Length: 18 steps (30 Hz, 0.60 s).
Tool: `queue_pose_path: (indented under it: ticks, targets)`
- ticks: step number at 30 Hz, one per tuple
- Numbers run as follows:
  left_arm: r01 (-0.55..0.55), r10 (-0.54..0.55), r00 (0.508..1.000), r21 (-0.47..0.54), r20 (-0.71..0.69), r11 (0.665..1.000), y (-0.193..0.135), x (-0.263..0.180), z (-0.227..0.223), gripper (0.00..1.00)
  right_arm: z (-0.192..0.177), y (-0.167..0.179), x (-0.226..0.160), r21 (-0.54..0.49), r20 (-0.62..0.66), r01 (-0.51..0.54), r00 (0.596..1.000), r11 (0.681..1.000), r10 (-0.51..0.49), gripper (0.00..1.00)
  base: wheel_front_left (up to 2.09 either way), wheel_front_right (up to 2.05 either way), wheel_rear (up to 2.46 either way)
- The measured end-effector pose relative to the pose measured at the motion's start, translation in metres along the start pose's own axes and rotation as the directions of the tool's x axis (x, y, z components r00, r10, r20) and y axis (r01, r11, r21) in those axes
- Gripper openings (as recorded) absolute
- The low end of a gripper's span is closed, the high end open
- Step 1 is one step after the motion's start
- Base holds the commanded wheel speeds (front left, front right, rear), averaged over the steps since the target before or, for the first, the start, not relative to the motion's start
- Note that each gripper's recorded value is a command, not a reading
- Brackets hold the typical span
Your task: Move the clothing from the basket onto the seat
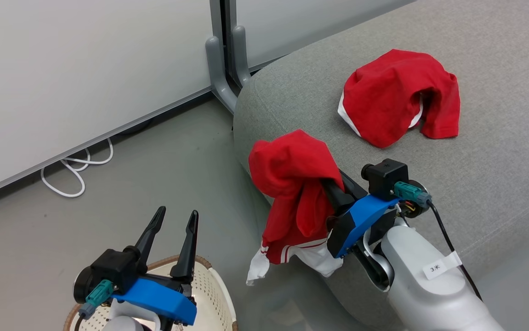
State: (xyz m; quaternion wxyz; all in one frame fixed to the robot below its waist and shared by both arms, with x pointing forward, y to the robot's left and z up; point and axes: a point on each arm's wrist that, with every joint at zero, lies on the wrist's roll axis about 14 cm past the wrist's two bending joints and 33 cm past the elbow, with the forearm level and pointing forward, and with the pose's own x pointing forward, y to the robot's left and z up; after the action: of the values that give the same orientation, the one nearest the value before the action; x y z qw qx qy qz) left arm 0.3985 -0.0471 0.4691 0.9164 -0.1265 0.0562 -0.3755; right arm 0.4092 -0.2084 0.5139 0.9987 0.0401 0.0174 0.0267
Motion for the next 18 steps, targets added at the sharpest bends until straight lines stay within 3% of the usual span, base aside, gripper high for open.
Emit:
queue_pose_path:
  ticks: [14, 18]
  targets:
    - [0.008, -0.008, 1.000, 0.000, -0.007, 1.000, 0.000, 0.002, -0.002, 1.00, -0.002, -0.009, -0.001, 0.004, -0.006, 0.028, 1.000, 1.000, -0.028, 0.00, 0.00, 0.00, 0.00]
    - [0.001, -0.001, 1.000, 0.000, -0.001, 1.000, 0.005, 0.004, -0.001, 1.00, 0.019, -0.025, 0.014, -0.037, 0.030, 0.060, 0.998, 0.998, -0.059, 0.00, 0.00, 0.00, 0.00]
